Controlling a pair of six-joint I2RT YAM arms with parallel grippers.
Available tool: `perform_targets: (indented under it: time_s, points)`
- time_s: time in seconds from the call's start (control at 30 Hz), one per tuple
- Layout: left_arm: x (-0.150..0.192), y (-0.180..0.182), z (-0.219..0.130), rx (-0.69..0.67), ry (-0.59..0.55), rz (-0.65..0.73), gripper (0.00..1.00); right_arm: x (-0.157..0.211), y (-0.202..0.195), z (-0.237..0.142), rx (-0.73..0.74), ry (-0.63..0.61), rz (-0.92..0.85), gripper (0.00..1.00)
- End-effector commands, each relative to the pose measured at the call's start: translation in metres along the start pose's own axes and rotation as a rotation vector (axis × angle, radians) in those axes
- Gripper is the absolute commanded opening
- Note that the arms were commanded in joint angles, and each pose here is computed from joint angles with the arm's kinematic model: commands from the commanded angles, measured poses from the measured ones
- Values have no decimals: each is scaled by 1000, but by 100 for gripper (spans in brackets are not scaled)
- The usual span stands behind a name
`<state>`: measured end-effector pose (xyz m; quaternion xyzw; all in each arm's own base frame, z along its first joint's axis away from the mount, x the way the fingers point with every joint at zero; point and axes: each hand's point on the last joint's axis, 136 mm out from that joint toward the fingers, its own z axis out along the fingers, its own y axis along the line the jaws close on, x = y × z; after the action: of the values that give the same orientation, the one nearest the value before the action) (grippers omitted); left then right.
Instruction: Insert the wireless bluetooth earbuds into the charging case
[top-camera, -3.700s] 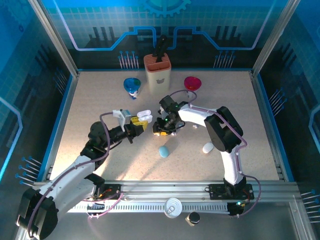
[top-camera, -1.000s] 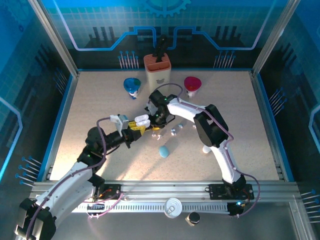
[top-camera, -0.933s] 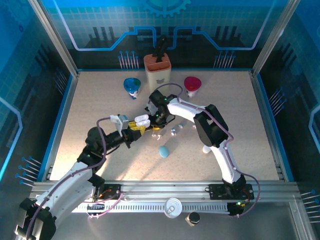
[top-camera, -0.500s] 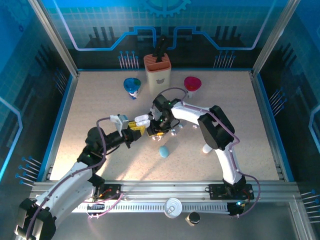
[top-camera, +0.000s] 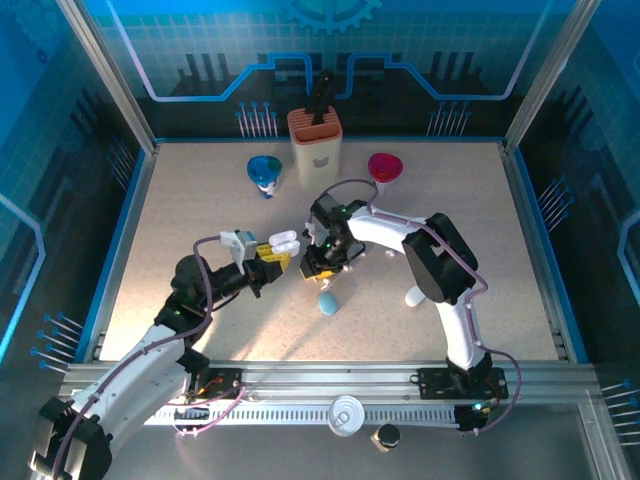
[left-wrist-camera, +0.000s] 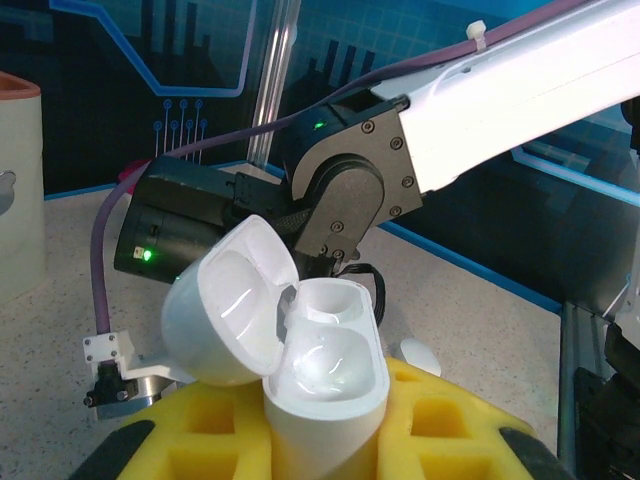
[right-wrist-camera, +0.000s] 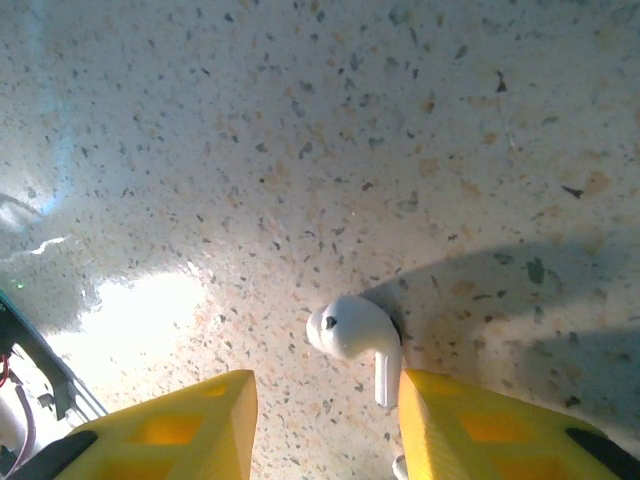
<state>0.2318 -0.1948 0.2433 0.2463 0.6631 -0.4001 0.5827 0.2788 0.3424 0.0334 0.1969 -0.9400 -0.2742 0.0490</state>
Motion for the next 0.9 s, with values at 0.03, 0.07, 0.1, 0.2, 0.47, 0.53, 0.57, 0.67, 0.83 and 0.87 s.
perform_targets:
  time_s: [0.03,0.07,0.1,0.2,0.47,0.53,0.57,0.67,0.83,0.87]
  points:
    - [1,3,-3,-17,-7,10,0,-4,16,-19,10,-20,-55,41]
    - [1,3,-3,-16,-4,11,0,-6,16,-20,16,-17,-60,42]
    - [2,2,-3,-14,1,10,0,-8,16,-20,23,-13,-65,42]
    - [5,2,-4,-15,12,12,0,-15,16,-18,44,0,-77,42]
    - [5,0,-6,-14,13,10,0,-20,14,-6,75,62,-79,40]
    - [6,0,-6,-11,14,10,0,-17,12,-1,79,83,-73,38]
    - [6,0,-6,-13,14,10,0,-15,12,1,81,95,-71,38]
    - [8,1,-7,-14,13,8,0,-8,9,8,83,133,-53,36]
    - [10,1,-7,-13,11,3,0,-3,0,16,114,153,-26,32]
    - [10,1,-7,-13,11,4,0,-3,-2,18,119,156,-19,31]
